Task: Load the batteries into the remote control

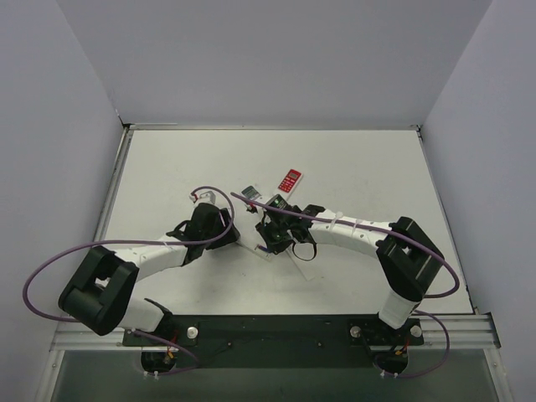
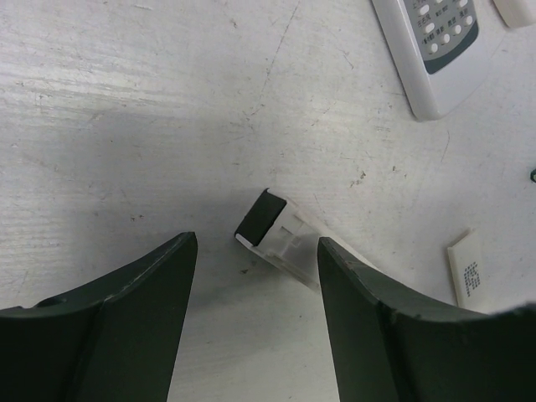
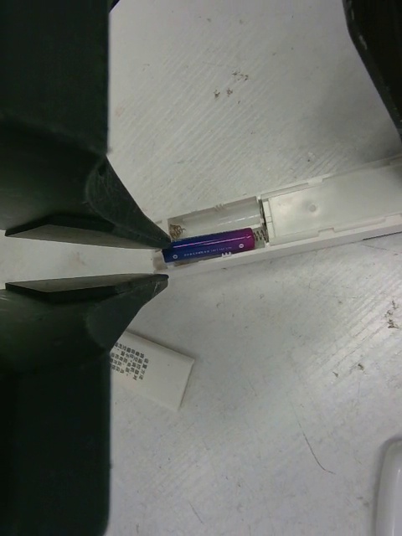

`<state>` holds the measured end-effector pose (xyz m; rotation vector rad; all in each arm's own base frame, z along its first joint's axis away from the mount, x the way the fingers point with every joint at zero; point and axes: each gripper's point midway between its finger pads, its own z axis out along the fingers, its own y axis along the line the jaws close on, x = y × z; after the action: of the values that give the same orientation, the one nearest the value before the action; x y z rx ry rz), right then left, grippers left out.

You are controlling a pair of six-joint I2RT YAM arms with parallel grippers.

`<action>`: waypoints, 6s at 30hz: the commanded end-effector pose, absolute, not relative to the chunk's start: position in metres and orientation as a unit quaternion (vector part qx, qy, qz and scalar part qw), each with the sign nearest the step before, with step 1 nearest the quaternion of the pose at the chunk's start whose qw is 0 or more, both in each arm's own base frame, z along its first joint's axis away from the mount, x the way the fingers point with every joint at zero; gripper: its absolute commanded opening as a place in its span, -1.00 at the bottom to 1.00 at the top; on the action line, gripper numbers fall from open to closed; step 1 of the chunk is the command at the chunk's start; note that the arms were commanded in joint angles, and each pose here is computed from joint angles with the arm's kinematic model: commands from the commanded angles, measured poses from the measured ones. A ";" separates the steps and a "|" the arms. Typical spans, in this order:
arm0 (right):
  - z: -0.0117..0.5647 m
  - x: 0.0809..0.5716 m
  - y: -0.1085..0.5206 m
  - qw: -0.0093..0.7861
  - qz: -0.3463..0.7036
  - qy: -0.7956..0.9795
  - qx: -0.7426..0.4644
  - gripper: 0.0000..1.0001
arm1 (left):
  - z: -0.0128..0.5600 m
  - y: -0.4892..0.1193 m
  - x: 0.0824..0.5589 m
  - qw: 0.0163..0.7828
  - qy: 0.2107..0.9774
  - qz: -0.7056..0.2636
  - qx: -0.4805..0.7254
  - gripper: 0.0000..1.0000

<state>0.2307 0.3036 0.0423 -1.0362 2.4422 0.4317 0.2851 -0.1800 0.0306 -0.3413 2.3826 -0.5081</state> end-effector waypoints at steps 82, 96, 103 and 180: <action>0.079 0.244 0.313 0.274 0.165 0.890 -0.326 -0.49 | 0.026 -0.191 0.283 0.329 0.915 -0.192 -0.133 0.26; 0.048 0.249 0.317 0.218 0.287 0.904 -0.231 -0.63 | 0.027 -0.191 0.282 0.328 0.914 -0.196 -0.134 0.26; 0.038 0.247 0.317 0.199 0.299 0.906 -0.222 -0.70 | 0.027 -0.192 0.282 0.328 0.914 -0.197 -0.134 0.27; -0.002 0.276 0.083 0.150 -0.059 0.983 0.091 -0.59 | 0.246 -0.071 0.235 0.636 0.762 -0.110 -0.051 0.45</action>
<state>0.2825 0.0844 0.0062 0.2213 2.7892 -0.1650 0.2330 -0.0784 0.2440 -0.1176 1.7525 -0.3019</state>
